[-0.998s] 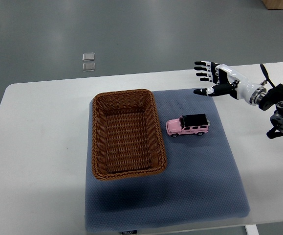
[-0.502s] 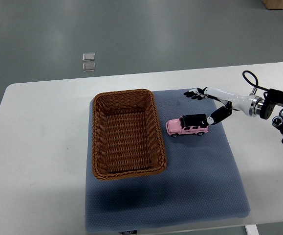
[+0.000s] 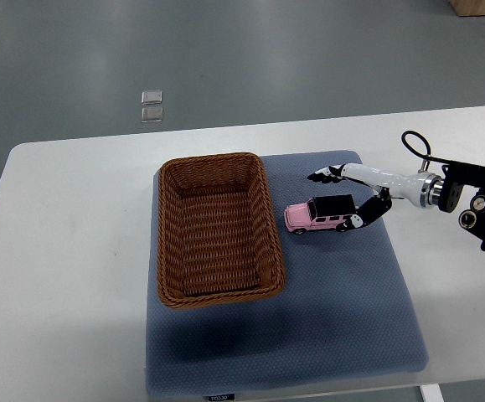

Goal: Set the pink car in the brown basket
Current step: 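Reach the open right hand over the pink toy SUV, then close the right hand fingers around the pink SUV's body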

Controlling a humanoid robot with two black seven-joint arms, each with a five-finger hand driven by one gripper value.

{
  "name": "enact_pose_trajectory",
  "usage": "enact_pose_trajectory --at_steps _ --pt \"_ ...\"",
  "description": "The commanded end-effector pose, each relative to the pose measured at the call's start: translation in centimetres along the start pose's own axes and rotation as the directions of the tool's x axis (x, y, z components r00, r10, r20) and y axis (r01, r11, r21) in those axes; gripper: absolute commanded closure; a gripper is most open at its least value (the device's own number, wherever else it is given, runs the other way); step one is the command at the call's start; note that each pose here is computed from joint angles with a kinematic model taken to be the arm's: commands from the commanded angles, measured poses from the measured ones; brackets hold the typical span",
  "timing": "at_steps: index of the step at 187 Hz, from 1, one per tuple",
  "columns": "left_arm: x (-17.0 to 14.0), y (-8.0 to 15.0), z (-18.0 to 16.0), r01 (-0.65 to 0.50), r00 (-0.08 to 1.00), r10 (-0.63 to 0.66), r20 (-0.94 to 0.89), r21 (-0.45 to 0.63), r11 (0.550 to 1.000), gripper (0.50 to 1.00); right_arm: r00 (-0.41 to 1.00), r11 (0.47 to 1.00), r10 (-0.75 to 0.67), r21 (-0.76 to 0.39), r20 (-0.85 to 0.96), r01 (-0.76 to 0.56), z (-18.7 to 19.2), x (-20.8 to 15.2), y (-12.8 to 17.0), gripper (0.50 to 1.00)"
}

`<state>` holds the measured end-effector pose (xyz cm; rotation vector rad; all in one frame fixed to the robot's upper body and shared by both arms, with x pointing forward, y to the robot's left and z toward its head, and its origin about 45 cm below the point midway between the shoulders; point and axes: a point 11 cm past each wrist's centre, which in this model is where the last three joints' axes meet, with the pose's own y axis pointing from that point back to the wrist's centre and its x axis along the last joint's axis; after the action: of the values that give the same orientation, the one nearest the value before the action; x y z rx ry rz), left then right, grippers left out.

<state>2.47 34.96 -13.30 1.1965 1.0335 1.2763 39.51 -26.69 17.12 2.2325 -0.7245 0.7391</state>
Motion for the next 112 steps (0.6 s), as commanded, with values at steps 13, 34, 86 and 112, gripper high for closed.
enact_pose_trajectory --at_steps 13,34,86,112 --pt "0.00 0.00 -0.09 0.000 1.000 0.000 0.000 0.001 1.000 0.500 0.997 1.000 0.002 -0.025 -0.077 -0.004 0.31 -0.60 -0.49 0.640" --pt "0.00 0.00 -0.09 0.000 1.000 0.000 0.000 0.001 1.000 0.500 0.996 0.999 -0.003 -0.032 -0.087 0.000 0.42 -0.74 -0.57 0.666" --pt "0.00 0.00 -0.09 0.000 1.000 0.000 -0.002 0.001 1.000 0.500 0.996 0.999 -0.013 -0.036 -0.091 0.010 0.56 -1.10 -0.58 0.728" --pt "0.00 0.00 -0.09 0.000 1.000 0.000 0.000 0.001 1.000 0.500 0.995 0.999 -0.017 -0.043 -0.100 0.013 0.74 -1.20 -0.54 0.832"
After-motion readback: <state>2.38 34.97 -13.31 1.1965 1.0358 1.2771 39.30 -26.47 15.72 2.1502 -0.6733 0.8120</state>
